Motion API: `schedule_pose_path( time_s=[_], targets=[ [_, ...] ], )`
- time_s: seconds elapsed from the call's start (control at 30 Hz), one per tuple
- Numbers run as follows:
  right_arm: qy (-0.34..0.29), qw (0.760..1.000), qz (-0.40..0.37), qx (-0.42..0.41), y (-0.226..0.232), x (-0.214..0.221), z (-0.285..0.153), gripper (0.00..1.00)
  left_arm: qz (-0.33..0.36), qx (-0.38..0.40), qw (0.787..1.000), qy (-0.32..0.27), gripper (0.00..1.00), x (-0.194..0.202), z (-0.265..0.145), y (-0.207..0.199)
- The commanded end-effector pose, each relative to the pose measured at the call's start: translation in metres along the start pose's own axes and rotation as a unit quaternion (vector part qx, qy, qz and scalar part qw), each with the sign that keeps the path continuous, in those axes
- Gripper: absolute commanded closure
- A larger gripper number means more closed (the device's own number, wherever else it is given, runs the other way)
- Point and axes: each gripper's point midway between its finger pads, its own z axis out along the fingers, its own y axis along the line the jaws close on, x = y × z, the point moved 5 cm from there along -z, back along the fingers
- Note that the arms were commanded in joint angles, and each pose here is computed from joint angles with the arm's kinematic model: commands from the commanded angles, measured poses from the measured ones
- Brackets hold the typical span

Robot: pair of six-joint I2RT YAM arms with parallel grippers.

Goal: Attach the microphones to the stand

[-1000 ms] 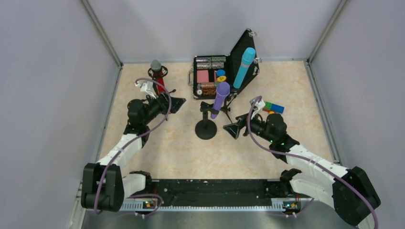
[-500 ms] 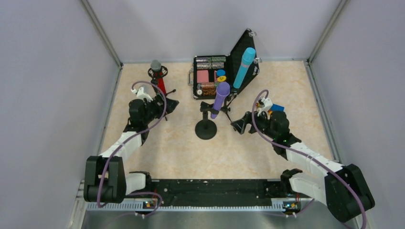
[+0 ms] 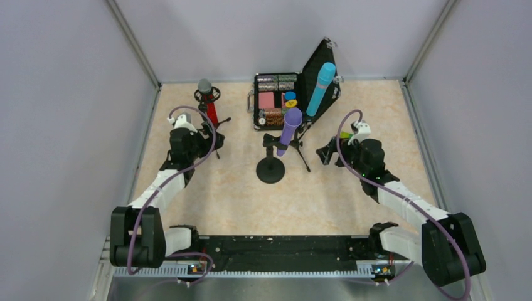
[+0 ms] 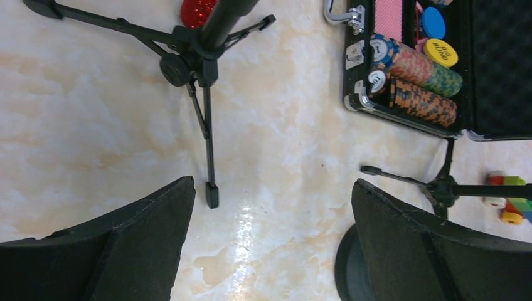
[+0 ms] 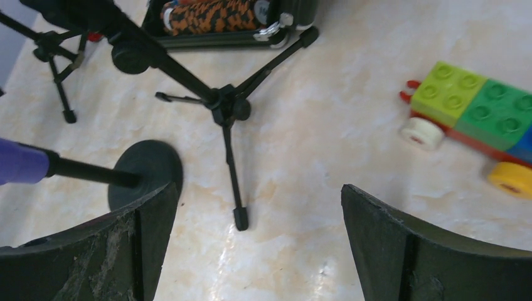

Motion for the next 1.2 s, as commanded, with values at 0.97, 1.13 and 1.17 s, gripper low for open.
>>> schedule_pose_path(
  time_s=[0.97, 1.13, 1.17],
  targets=[
    [-0.244, 0.925, -0.195, 0.214, -0.075, -0.019, -0.041, 0.01, 0.267, -0.054, 0.942, -0.195, 0.01, -0.019, -0.011, 0.044],
    [-0.234, 0.926, -0.192, 0.224, -0.079, -0.021, -0.030, 0.01, 0.285, -0.056, 0.935, -0.204, 0.01, -0.014, -0.003, 0.051],
    [-0.227, 0.928, -0.193, 0.224, -0.079, -0.023, -0.026, 0.01, 0.289, -0.057, 0.934, -0.202, 0.01, -0.015, -0.002, 0.050]
  ],
)
